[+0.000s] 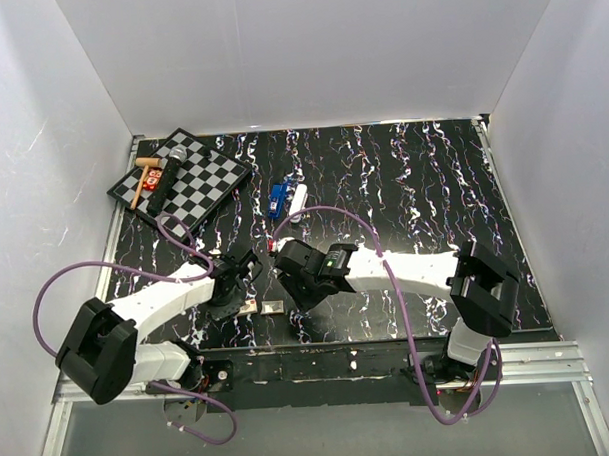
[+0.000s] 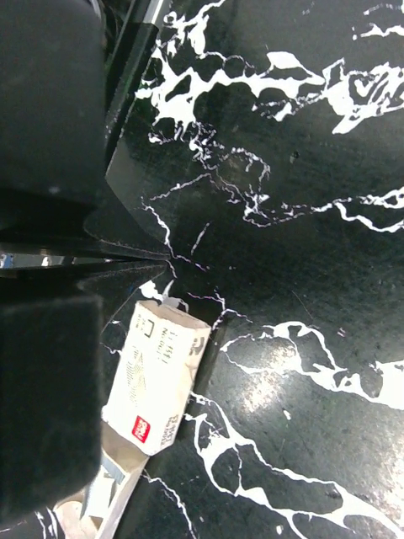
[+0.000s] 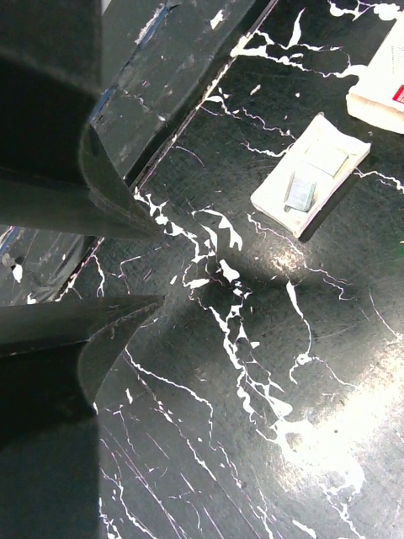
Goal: Unload the staples from the stapler
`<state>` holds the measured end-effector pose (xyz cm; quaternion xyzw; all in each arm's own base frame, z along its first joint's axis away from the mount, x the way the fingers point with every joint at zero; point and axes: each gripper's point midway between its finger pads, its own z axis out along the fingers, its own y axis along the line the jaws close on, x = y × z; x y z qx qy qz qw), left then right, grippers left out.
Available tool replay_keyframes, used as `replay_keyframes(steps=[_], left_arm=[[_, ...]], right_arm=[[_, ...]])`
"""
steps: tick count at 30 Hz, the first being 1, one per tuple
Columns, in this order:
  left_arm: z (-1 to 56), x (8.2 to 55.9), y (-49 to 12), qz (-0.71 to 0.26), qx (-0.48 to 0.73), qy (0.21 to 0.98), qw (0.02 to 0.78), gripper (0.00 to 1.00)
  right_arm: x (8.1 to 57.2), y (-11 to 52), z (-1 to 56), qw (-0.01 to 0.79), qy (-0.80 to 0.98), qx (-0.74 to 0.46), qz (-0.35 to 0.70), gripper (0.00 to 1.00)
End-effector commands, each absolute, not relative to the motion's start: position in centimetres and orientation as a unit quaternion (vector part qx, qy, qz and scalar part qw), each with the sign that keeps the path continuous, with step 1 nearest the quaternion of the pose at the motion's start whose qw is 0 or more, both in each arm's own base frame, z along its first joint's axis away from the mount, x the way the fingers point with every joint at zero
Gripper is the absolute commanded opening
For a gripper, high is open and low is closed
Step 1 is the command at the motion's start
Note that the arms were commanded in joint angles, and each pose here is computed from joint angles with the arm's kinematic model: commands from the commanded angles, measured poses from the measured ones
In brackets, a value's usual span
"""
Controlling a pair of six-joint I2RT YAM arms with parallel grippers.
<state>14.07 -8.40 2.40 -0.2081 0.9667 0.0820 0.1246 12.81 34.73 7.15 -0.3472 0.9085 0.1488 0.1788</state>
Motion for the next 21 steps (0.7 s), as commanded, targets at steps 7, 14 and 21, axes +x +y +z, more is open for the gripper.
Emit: replay_keyframes(steps=[7,14,21], left_arm=[[1.4,15.6,-9.1,0.071,-0.198,0.966,0.150,0.00],[1.5,15.8,-8.7,0.060,-0.194,0.964,0.174,0.00],[1.5,16.1,-9.2,0.032,-0.181,0.964,0.192,0.00]], right_arm=[[13.2,36.9,8.2,0.194,0.920,-0.286,0.185,0.41],[13.4,38.3,7.3,0.181,0.932,-0.250,0.188,0.40],[13.9,39.5,6.5,0.179,0.940,-0.219,0.189,0.39]])
